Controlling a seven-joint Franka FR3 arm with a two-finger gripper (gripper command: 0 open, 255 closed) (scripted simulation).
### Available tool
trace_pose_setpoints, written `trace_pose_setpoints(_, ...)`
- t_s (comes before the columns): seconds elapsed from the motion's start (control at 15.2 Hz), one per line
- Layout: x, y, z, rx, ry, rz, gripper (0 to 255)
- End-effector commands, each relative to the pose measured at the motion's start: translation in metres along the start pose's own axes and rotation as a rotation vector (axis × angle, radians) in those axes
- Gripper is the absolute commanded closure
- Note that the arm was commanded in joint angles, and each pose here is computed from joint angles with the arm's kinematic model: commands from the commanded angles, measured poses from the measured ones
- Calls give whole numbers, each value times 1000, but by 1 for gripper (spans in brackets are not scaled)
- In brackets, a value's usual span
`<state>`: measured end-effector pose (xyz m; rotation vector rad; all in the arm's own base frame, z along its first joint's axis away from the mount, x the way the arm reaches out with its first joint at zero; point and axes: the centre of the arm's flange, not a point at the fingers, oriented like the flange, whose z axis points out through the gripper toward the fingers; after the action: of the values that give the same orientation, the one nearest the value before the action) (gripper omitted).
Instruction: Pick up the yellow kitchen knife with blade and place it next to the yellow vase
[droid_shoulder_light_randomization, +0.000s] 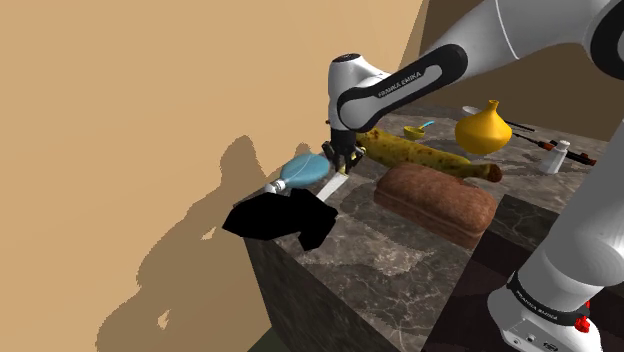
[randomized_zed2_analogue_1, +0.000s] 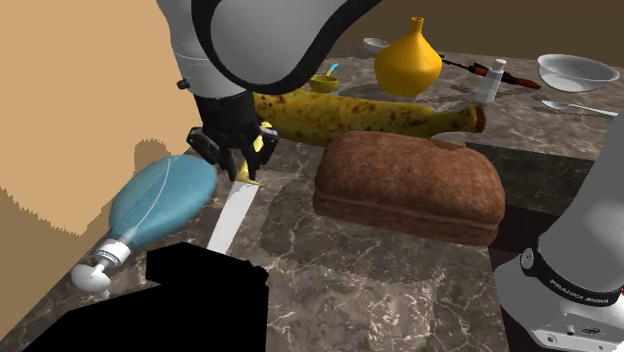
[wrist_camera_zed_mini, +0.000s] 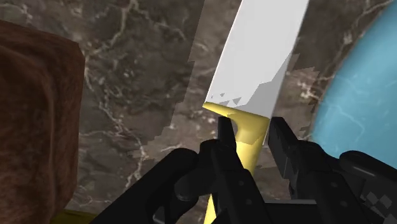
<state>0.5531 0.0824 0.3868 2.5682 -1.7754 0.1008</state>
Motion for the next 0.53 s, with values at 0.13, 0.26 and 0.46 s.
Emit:
trace_pose_setpoints(0.13, 1, -1, -22, 0, 0, 0, 255)
trace_pose_setpoints(0.26, 2, -1, -33, 0, 0, 0, 255)
trace_pose_setpoints(0.46, 3, -2, -48, 0, 0, 0, 255)
